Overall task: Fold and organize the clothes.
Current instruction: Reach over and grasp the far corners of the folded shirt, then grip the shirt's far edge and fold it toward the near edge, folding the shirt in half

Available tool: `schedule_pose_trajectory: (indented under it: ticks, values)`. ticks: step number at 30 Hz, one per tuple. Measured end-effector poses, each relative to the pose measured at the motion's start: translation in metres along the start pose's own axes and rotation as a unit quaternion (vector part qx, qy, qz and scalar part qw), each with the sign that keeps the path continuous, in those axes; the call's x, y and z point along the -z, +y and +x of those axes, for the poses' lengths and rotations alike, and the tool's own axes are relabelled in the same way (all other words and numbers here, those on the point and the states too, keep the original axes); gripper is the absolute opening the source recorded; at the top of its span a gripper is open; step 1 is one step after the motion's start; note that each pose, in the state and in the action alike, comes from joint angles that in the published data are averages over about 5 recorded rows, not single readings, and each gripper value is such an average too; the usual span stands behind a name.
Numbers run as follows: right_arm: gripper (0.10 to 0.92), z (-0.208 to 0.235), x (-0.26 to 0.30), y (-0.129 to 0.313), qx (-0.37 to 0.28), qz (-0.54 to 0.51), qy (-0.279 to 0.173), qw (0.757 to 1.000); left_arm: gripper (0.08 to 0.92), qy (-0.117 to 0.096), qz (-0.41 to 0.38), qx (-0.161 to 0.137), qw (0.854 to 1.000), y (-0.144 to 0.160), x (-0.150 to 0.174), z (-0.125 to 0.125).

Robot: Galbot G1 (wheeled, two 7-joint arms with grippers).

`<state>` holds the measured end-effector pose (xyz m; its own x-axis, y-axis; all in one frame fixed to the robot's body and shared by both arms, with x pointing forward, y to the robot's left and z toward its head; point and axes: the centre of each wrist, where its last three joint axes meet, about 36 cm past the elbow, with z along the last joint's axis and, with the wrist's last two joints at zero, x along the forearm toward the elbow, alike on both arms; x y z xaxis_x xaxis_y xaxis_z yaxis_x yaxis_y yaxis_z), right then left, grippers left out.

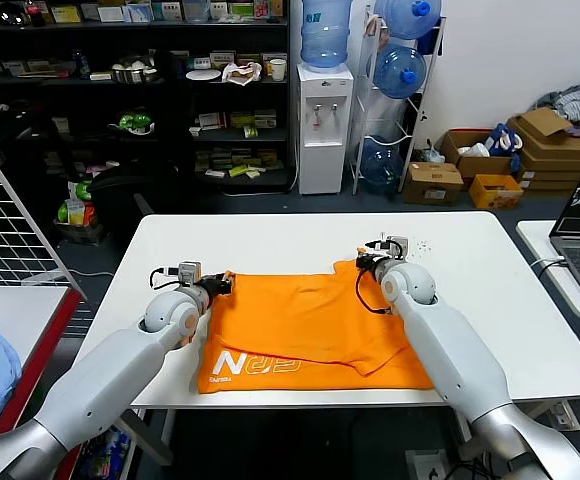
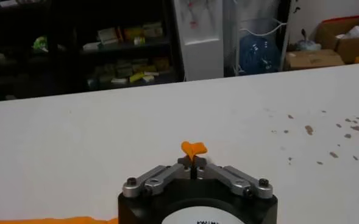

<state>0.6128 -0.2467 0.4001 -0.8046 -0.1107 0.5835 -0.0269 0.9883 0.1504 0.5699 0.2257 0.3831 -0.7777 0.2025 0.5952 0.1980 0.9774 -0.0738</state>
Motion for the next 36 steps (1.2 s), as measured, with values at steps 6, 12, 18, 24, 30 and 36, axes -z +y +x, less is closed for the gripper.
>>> schedule_pose_trajectory:
  ticks: [6, 12, 18, 24, 30, 36]
  values:
    - [0.125, 0.004, 0.0, -0.005, 0.001, -0.008, -0.009, 1.0, 0.106, -0.008, 0.005, 0.002, 1.0, 0.0, -0.001, 0.002]
    - [0.125, 0.017, 0.0, -0.013, 0.003, -0.016, -0.017, 1.0, 0.091, -0.018, 0.011, 0.004, 1.0, 0.003, 0.002, 0.01]
    - [0.125, 0.04, -0.002, -0.022, 0.007, -0.02, -0.024, 0.999, 0.091, -0.025, 0.021, 0.001, 0.999, 0.005, 0.001, 0.028]
    - [0.125, 0.076, -0.011, -0.032, 0.007, -0.018, -0.026, 0.999, 0.091, -0.031, 0.024, -0.01, 0.999, -0.001, -0.006, 0.058]
    - [0.125, 0.117, -0.023, -0.041, 0.006, -0.01, -0.023, 1.0, 0.091, -0.038, 0.017, -0.027, 0.999, -0.008, -0.018, 0.091]
    - [0.125, 0.158, -0.037, -0.046, 0.004, -0.001, -0.015, 1.0, 0.091, -0.041, 0.01, -0.036, 0.998, -0.012, -0.03, 0.119]
